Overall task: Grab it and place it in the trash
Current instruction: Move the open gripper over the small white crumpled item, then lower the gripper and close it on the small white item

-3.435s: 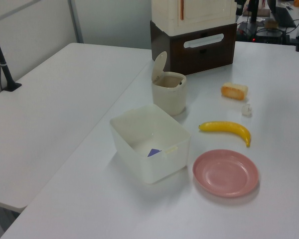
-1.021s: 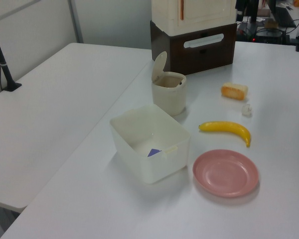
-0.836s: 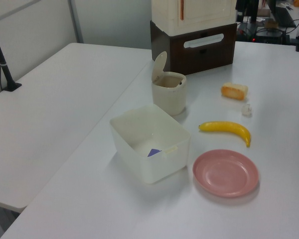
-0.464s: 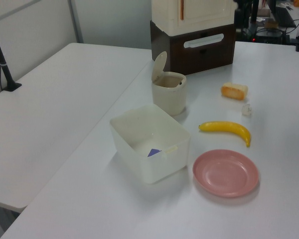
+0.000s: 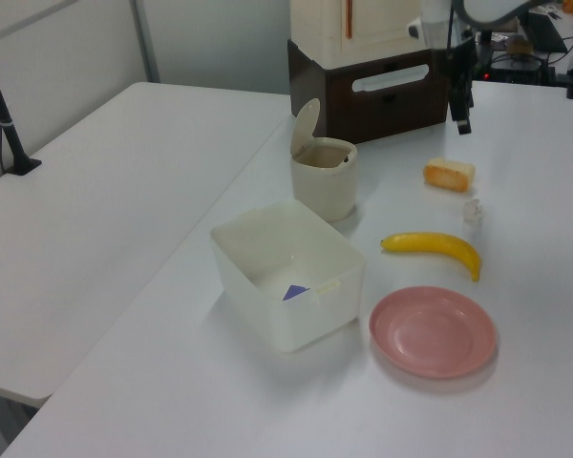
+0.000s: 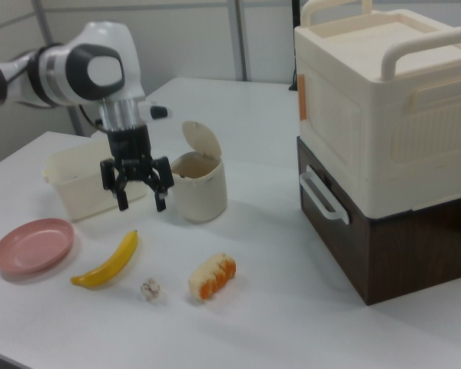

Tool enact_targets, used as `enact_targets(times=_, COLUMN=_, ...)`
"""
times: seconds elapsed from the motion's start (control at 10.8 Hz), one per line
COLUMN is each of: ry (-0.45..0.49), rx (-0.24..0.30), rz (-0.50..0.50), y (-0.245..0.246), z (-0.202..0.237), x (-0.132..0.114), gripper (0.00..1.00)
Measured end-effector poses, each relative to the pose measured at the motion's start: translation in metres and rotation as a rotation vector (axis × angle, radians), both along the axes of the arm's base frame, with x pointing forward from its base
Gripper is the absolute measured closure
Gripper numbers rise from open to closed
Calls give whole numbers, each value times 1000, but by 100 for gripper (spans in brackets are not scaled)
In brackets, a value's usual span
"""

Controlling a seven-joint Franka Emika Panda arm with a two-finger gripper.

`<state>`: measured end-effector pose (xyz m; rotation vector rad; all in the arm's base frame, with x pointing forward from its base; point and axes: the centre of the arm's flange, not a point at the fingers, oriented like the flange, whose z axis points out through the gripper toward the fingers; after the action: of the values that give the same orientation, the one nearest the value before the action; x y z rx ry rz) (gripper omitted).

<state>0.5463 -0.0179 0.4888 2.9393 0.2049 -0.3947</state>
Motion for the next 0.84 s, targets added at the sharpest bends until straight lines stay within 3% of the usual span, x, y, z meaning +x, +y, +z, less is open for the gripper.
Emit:
enact_targets(times=0.37, ry=139, rx=-55, rz=71, y=16, z=-68, x=-6, gripper=2)
enact_targets(times=0.84, ry=133, rx=-94, rz=115, y=19, z=-104, x=-13, gripper=2)
